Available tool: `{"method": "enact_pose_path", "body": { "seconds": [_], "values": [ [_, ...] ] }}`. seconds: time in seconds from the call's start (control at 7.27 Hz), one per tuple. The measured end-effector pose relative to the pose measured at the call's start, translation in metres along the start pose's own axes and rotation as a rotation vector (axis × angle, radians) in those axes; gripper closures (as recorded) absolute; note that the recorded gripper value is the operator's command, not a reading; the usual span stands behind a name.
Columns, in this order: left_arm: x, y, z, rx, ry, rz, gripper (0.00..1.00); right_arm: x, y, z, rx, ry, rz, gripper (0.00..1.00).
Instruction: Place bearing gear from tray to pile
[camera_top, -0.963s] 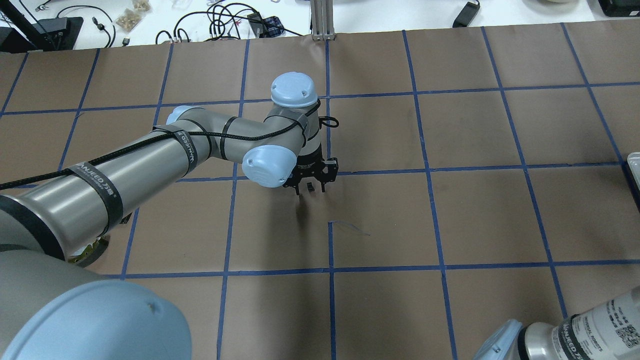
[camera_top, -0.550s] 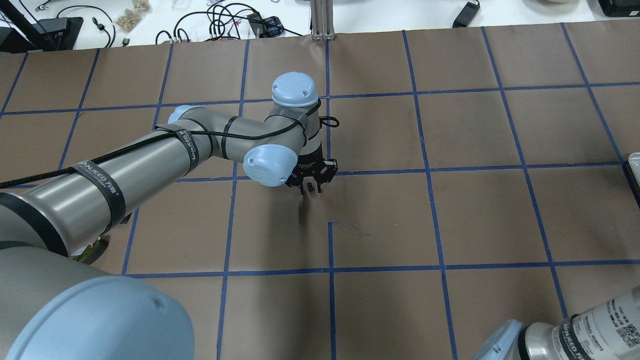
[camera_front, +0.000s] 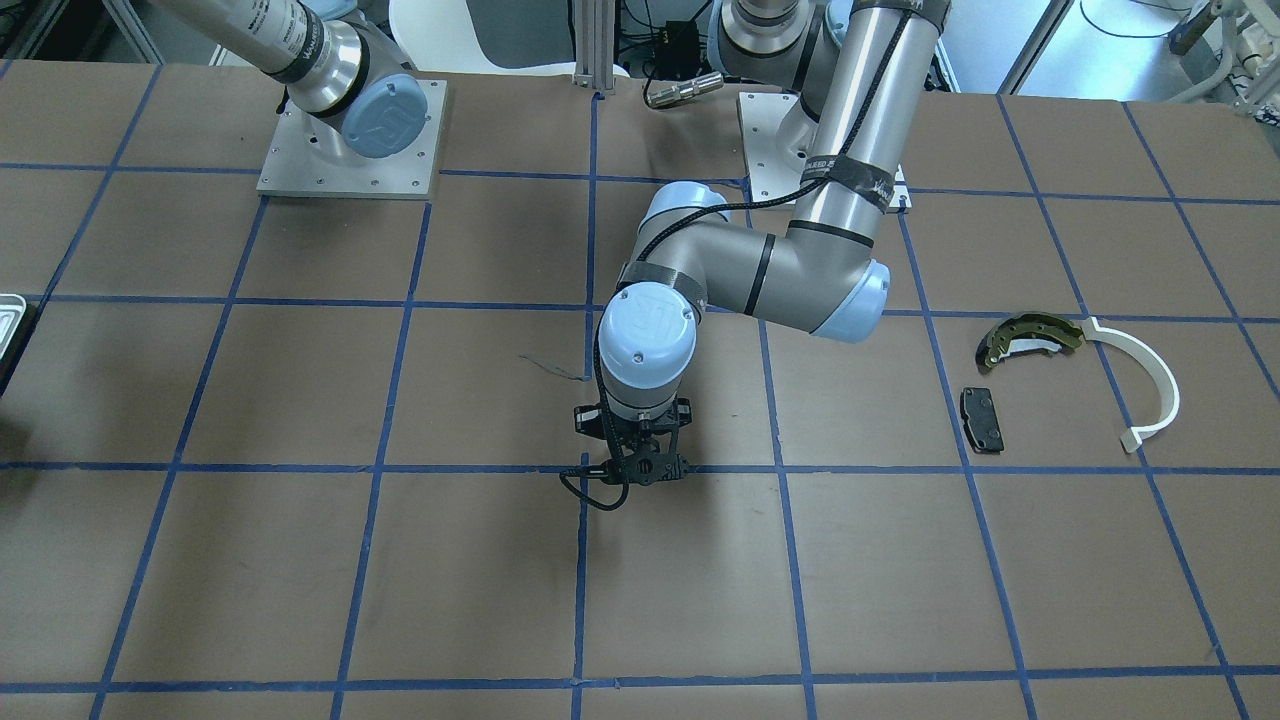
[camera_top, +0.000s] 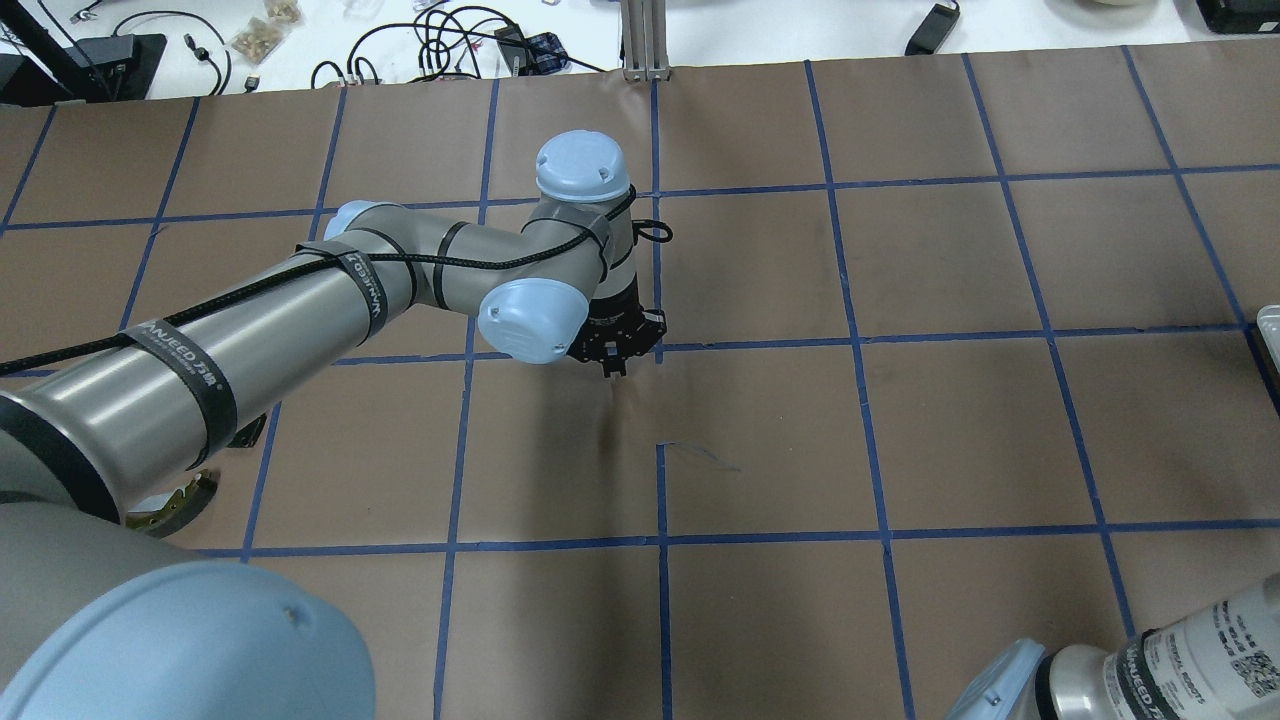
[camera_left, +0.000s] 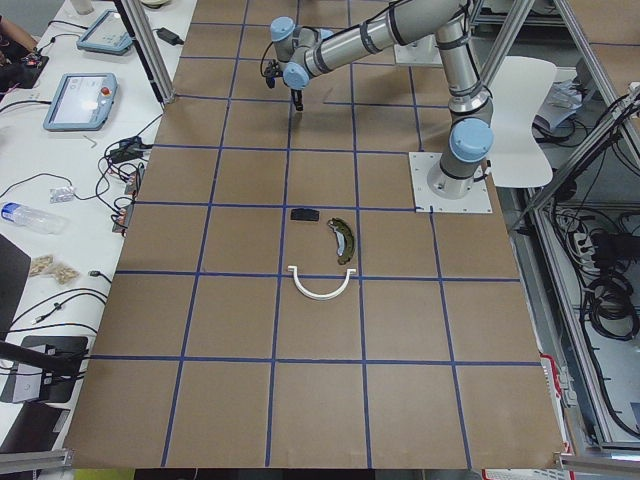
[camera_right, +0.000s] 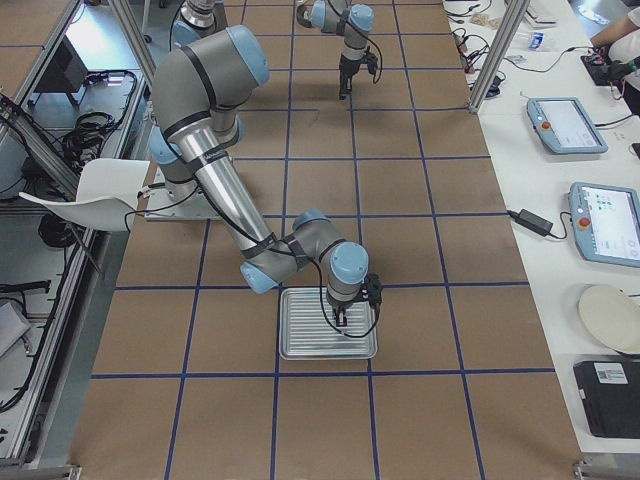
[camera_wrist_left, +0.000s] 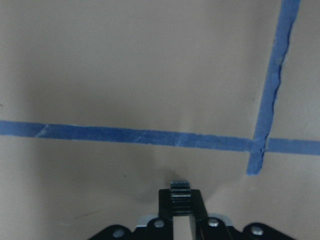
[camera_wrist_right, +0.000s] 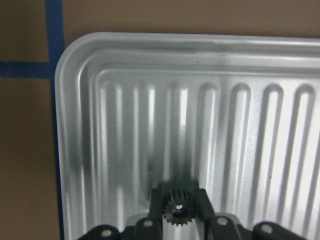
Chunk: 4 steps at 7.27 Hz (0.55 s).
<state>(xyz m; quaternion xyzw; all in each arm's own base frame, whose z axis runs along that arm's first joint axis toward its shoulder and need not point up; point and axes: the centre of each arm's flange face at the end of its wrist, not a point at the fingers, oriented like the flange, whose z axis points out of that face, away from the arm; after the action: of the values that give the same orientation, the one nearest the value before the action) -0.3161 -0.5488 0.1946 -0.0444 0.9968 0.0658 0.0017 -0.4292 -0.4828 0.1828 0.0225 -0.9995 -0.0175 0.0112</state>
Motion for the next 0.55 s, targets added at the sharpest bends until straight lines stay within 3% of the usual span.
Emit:
{"method": "enact_pose_path", "body": {
  "seconds": [0.28, 0.55],
  "values": [
    [-0.045, -0.03, -0.046, 0.007, 0.002, 0.048, 1.0, -0.006, -0.004, -0.015, 0.014, 0.017, 0.014, 0.94],
    [-0.129, -0.059, -0.104, -0.033, -0.046, 0.118, 1.0, -0.039, -0.029, -0.05, 0.045, 0.056, 0.015, 0.94]
  ]
}}
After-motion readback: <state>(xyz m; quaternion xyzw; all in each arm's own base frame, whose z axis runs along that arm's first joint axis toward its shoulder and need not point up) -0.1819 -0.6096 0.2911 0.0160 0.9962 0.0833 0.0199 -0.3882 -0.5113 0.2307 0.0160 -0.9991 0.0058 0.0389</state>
